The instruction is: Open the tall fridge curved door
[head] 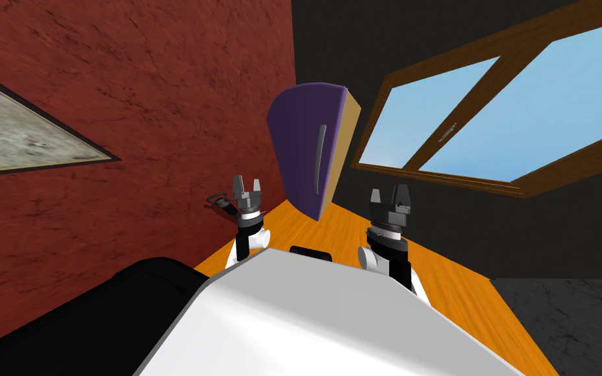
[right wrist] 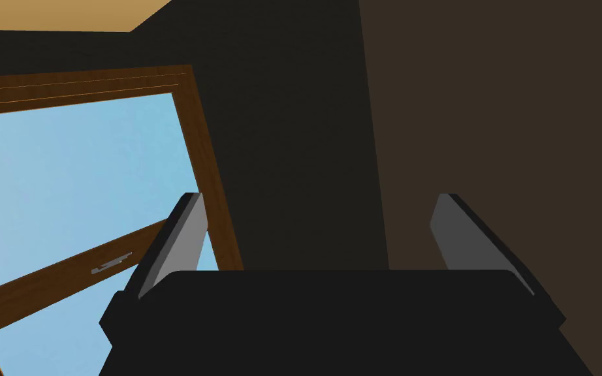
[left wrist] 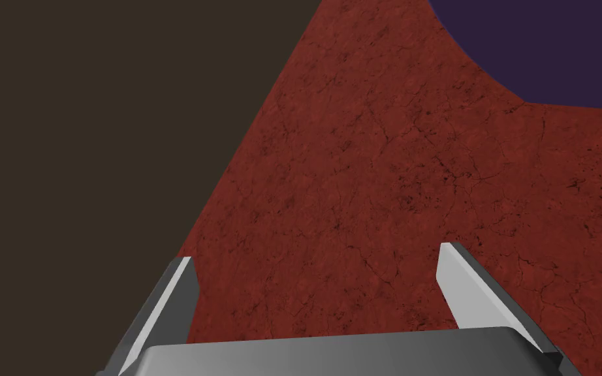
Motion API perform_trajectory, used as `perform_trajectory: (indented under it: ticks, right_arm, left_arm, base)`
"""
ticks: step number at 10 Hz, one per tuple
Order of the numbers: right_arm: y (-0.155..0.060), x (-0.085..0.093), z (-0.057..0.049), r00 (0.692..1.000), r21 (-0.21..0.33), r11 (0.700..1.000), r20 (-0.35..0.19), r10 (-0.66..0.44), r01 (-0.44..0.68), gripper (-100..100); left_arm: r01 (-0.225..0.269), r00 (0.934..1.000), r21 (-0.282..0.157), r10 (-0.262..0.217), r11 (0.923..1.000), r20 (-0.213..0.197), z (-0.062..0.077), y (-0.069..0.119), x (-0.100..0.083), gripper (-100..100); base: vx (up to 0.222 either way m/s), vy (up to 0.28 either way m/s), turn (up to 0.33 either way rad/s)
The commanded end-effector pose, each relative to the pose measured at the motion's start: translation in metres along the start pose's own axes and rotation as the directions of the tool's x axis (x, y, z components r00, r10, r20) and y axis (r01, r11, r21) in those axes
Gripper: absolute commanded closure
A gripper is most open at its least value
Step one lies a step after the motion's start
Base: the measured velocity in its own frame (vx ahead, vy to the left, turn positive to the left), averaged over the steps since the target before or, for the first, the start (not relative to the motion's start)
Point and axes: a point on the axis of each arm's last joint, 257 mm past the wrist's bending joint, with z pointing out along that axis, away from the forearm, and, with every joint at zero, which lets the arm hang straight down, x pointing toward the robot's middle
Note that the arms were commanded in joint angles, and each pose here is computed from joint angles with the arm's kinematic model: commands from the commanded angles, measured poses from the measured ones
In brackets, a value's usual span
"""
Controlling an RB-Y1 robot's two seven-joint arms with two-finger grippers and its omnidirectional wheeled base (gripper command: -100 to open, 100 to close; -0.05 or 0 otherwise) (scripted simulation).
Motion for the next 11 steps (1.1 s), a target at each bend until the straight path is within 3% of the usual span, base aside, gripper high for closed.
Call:
perform_trajectory:
  ticks: [1, 9, 10, 11]
  right_arm:
    - [0.0, 0.0, 0.0, 1.0, 0.0, 1.0, 0.0, 0.0, 0.0, 0]
    - [0.0, 0.0, 0.0, 1.0, 0.0, 1.0, 0.0, 0.0, 0.0, 0]
    - [0.0, 0.0, 0.0, 1.0, 0.0, 1.0, 0.0, 0.0, 0.0, 0]
    - [0.0, 0.0, 0.0, 1.0, 0.0, 1.0, 0.0, 0.0, 0.0, 0]
  left_arm:
    - [0.0, 1.0, 0.0, 0.0, 1.0, 0.0, 0.0, 0.0, 0.0, 0]
    - [0.0, 1.0, 0.0, 0.0, 1.0, 0.0, 0.0, 0.0, 0.0, 0]
    - [-0.013, 0.9991, -0.005, 0.012, 0.9999, -0.04, -0.002, 0.005, 0.004, -100]
    - [-0.024, 0.9974, -0.011, 0.023, 0.9997, -0.068, -0.004, 0.011, 0.006, -100]
  base:
    - [0.0, 0.0, 0.0]
    - [0.0, 0.0, 0.0]
    - [0.025, -0.03, -0.028]
    - [0.046, -0.058, -0.034]
